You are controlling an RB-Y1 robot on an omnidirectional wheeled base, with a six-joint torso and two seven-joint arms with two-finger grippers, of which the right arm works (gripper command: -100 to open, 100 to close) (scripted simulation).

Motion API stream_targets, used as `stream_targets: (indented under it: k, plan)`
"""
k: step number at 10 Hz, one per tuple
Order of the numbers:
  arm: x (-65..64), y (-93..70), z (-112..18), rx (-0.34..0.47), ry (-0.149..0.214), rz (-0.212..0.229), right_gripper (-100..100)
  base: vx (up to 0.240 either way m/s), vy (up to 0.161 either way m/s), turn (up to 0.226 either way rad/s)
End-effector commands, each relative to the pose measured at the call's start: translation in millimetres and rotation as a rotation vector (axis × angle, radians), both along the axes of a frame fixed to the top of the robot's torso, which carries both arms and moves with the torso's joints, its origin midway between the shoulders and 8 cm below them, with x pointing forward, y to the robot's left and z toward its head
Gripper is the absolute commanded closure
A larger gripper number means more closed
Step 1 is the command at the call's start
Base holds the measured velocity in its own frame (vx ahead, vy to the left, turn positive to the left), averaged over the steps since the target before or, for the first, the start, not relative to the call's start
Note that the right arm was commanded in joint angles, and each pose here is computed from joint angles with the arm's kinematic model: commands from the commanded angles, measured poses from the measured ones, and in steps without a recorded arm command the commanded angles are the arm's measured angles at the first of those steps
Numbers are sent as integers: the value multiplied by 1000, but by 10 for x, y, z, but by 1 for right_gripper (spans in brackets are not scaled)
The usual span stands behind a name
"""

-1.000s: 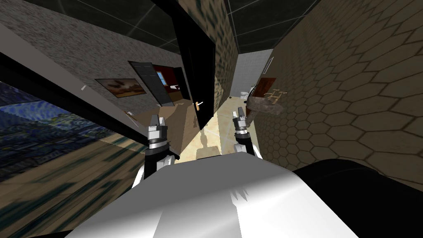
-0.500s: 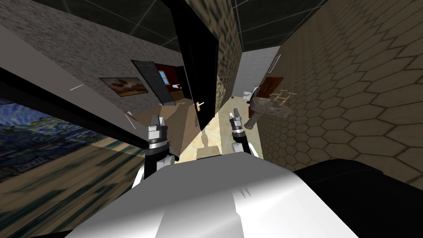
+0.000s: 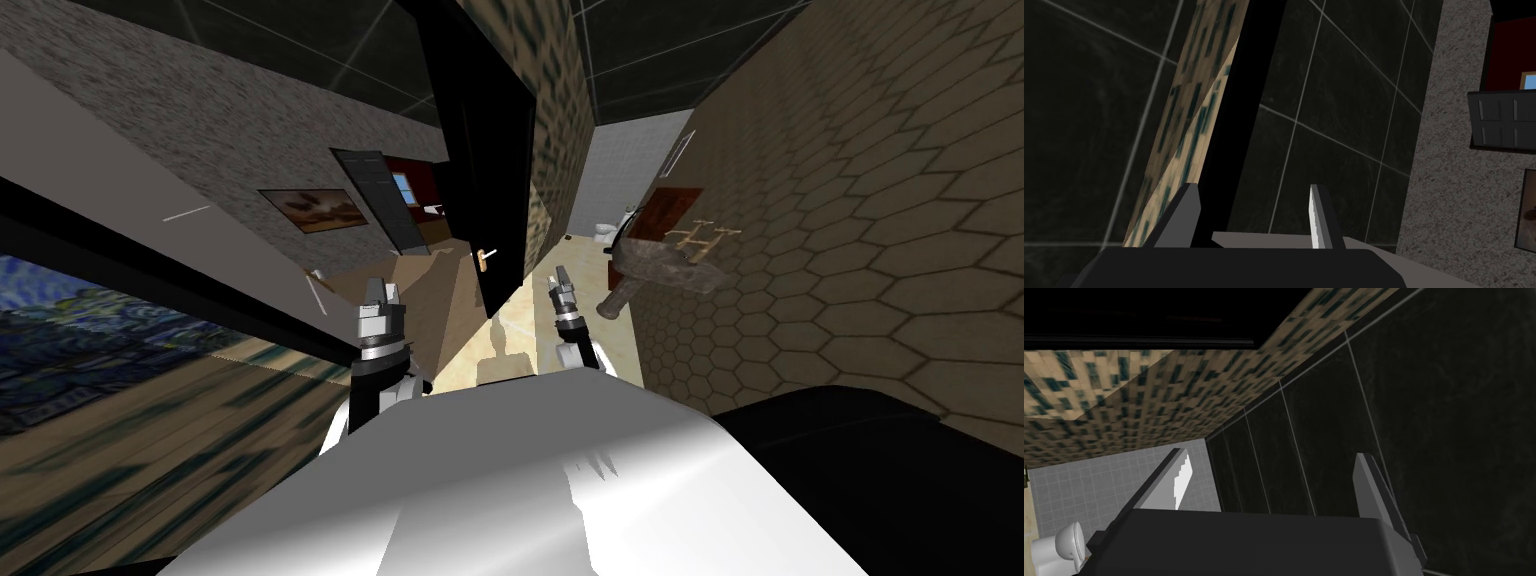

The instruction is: Push the door open

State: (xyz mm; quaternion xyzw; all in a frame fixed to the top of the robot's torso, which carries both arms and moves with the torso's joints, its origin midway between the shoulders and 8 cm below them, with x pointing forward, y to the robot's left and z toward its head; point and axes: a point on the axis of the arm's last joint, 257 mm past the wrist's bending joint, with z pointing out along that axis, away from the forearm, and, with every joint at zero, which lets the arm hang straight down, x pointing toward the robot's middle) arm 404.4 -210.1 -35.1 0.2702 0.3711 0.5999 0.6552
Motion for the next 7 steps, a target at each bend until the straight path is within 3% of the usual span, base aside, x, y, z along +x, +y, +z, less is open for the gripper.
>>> stream_targets:
  k: [1, 7]
  plan:
    - [82, 41, -88, 5, 16, 15, -100, 97, -37, 69]
    - [338, 209, -385, 23, 79, 70, -100, 90, -44, 72]
